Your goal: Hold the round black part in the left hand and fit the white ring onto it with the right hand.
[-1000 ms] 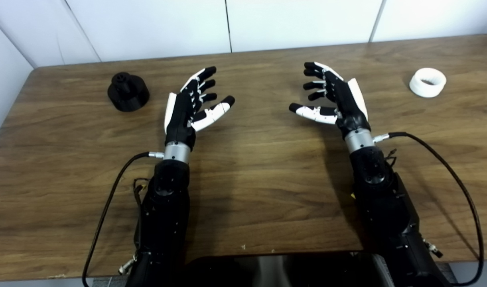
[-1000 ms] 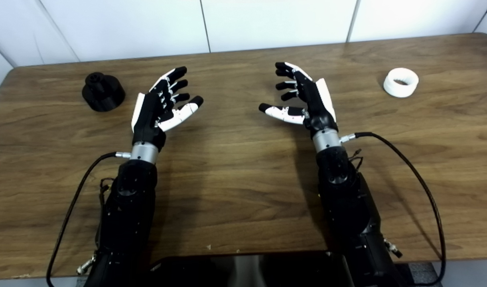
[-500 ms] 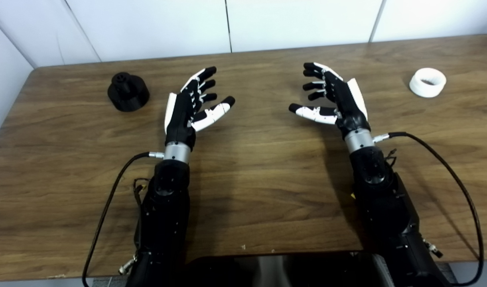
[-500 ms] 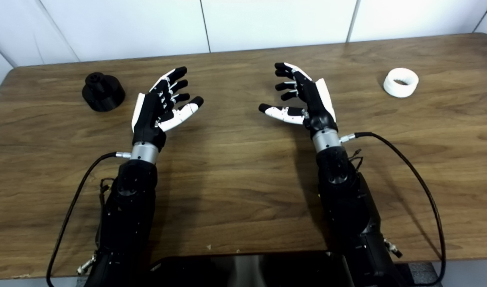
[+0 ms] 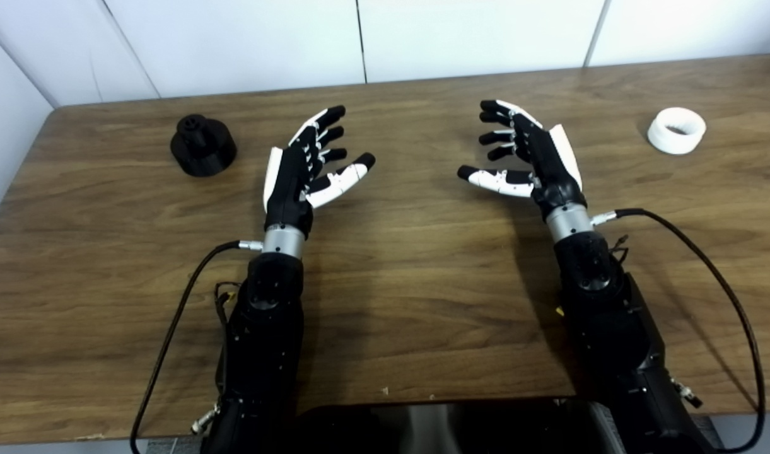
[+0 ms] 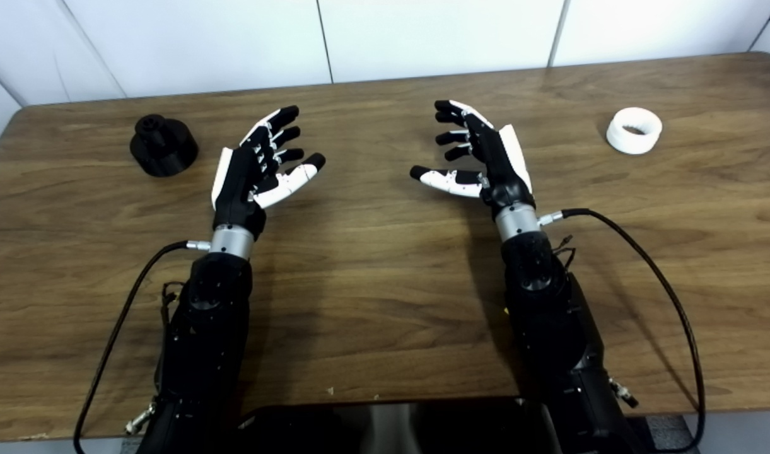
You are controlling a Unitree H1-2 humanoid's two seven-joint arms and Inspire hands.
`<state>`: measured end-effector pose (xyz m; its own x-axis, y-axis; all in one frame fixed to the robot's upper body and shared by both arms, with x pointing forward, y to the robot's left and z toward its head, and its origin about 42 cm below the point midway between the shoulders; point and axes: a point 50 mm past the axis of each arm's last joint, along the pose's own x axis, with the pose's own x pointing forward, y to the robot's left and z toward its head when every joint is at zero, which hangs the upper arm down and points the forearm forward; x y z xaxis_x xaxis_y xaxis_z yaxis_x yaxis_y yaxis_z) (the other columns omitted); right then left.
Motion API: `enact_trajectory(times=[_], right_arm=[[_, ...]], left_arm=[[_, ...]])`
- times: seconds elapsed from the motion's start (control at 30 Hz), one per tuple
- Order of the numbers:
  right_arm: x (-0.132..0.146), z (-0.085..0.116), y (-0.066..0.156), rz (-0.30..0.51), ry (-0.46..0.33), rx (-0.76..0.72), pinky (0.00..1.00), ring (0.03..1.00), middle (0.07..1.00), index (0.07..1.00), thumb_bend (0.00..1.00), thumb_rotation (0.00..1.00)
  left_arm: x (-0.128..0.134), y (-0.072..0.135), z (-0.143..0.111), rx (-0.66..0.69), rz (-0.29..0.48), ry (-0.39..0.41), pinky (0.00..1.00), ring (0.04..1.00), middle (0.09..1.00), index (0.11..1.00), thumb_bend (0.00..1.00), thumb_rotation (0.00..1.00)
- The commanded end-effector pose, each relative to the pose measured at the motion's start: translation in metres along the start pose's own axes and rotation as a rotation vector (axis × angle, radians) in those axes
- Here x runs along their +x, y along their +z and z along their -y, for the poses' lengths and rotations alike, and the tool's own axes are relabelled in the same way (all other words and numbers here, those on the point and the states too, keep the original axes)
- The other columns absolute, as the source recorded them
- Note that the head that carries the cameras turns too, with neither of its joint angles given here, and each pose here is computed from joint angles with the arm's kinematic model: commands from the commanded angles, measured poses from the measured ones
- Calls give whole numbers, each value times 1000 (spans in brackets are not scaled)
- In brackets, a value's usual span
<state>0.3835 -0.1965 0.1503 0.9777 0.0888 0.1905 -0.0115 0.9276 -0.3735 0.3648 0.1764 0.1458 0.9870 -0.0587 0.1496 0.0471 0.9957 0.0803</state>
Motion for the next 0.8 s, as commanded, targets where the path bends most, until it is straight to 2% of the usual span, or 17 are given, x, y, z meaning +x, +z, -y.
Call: enact_trajectory(times=[0.0, 0.13, 0.4, 0.6, 0.77], right_arm=[[11, 8, 18, 74, -20, 11, 594, 694, 797, 810, 711, 106], [11, 9, 17, 77, -24, 21, 573, 685, 795, 809, 713, 81], [10, 11, 15, 74, -19, 5, 571, 677, 793, 814, 714, 117], [11, 11, 15, 79, -20, 7, 593, 684, 795, 812, 713, 96], [12, 12, 16, 84, -24, -1, 572, 680, 789, 811, 714, 110]], left_arm=[[12, 24, 3, 4, 87, 4, 724, 858, 897, 805, 683, 134], [12, 24, 5, 8, 88, 1, 715, 858, 898, 806, 686, 148], [11, 23, 7, 8, 91, 6, 721, 854, 891, 806, 684, 141], [13, 23, 7, 3, 92, 4, 723, 855, 894, 807, 689, 144], [13, 23, 7, 2, 95, 3, 725, 856, 895, 808, 690, 145]])
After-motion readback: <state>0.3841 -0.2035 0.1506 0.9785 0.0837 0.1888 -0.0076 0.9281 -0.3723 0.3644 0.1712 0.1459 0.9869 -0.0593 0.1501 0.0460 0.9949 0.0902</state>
